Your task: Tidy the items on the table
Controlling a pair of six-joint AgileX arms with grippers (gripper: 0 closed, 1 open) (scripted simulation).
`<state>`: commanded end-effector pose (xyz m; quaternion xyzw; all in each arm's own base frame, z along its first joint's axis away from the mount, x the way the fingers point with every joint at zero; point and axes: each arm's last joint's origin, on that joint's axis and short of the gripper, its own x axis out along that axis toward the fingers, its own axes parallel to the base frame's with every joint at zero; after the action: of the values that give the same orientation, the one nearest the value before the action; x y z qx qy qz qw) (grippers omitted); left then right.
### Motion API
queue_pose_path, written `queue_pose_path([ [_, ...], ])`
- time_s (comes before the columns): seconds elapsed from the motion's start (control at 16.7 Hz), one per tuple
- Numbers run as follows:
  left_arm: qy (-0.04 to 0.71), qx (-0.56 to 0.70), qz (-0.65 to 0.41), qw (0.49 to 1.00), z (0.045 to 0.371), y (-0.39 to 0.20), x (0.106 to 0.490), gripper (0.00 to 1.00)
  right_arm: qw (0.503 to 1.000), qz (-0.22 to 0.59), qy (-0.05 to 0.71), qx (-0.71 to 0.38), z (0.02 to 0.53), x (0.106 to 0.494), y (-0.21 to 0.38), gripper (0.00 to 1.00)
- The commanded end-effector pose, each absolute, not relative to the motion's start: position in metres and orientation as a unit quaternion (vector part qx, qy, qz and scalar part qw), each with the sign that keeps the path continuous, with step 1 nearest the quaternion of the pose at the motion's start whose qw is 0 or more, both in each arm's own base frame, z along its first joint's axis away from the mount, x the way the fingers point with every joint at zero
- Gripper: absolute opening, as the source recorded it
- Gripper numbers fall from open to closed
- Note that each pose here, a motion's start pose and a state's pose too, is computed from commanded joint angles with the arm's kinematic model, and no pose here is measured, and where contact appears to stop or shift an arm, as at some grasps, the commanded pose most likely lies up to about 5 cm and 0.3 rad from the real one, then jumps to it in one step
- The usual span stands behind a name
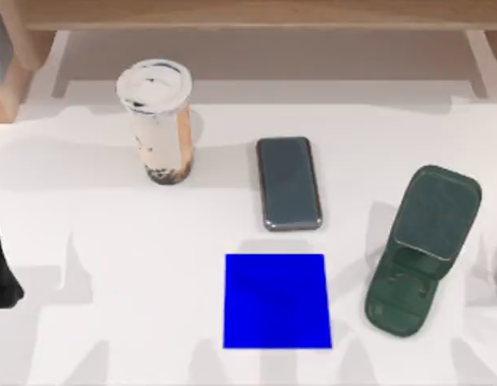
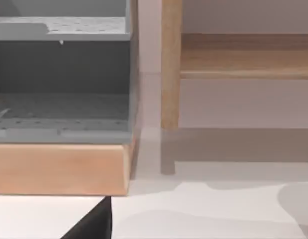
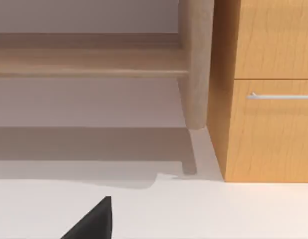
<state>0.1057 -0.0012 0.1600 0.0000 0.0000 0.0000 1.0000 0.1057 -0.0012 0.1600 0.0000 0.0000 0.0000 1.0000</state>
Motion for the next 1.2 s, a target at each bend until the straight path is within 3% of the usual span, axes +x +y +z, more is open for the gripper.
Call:
queue_pose_path([
  [0.24,0.0,0.0,0.0,1.0,0.16,-0.001,0.106,1.0,1.0,0.0,0.014,0.002,0.164,0.106,-0.001,1.0],
  [0.42,0.0,0.0,0.0,1.0,0.16,-0.001,0.106,1.0,0.998,-0.001,0.069,0.009,0.179,0.11,-0.001,1.0],
  [0.78,0.0,0.0,0.0,1.0,0.16,-0.001,0.106,1.0,0.957,-0.012,0.289,0.033,0.215,0.149,-0.001,1.0],
  [1.2,0.0,0.0,0.0,1.0,0.16,-0.001,0.106,1.0,0.841,-0.039,0.537,0.057,0.228,0.233,0.0,1.0],
])
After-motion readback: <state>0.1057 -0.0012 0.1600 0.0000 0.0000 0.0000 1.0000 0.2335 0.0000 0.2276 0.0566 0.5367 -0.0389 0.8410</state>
